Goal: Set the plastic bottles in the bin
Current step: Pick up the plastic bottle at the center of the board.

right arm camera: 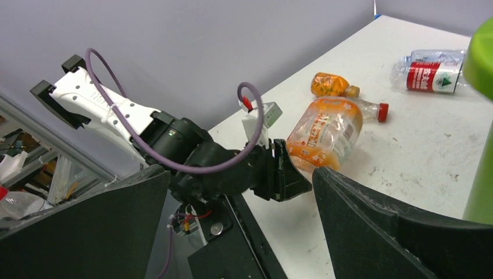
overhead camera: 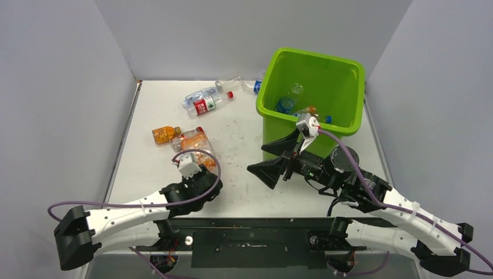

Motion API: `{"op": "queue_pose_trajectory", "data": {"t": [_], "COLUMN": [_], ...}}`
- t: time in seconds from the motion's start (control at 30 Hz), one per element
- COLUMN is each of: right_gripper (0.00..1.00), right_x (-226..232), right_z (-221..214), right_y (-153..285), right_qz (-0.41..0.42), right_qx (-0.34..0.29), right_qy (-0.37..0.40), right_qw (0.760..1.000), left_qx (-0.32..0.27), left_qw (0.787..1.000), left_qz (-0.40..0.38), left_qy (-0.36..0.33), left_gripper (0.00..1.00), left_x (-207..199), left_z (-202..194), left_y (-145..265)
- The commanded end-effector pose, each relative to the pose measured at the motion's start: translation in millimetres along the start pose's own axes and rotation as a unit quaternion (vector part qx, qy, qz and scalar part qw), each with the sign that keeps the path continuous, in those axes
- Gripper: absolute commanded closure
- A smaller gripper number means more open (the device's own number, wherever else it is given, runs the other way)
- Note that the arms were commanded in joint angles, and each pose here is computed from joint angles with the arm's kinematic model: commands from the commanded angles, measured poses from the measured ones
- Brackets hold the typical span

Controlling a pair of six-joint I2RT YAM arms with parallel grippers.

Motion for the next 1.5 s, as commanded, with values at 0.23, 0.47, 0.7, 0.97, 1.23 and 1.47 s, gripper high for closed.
{"op": "queue_pose_trajectory", "data": {"t": [0.23, 0.47, 0.7, 0.97, 1.23, 1.47], "right_gripper": [0.06, 0.10, 0.10, 0.10, 0.09, 0.16], "right_x": [12, 13, 9, 0, 2, 17], "right_z": [91, 104, 107, 97, 91, 75], "right_y": [22, -3, -16, -36, -49, -58], "right_qz": [-0.006, -0.005, -0.020, -0.045, -0.029, 0.037], "right_qx": [-0.076, -0.089, -0.113, -0.105, -0.084, -0.013], "right_qy": [0.057, 0.062, 0.054, 0.058, 0.062, 0.048], "right_qw": [0.995, 0.994, 0.992, 0.992, 0.994, 0.998], "left_qx": [-0.151, -0.246, -0.271, -0.220, -0.195, -0.193], "left_qw": [0.879, 0.721, 0.657, 0.636, 0.617, 0.622], "left_qz": [-0.405, -0.533, -0.586, -0.638, -0.660, -0.658], "left_qy": [-0.203, -0.369, -0.390, -0.374, -0.381, -0.377], "left_gripper": [1.00, 1.00, 1.00, 1.00, 1.00, 1.00], "left_x": [-152, -178, -158, -146, -142, -142], "left_z": [152, 163, 138, 114, 102, 103], "left_y": [152, 189, 174, 172, 178, 177]}}
Point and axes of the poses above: each gripper's point midway between its finger pads, its own y axis back along the fingers, its own x axis along the line the jaws close on, z = x × y, the point moved 6 cm from there along y, back along the fingers, and after that the axes turned 13 degrees about y, right-handed, at the moved point
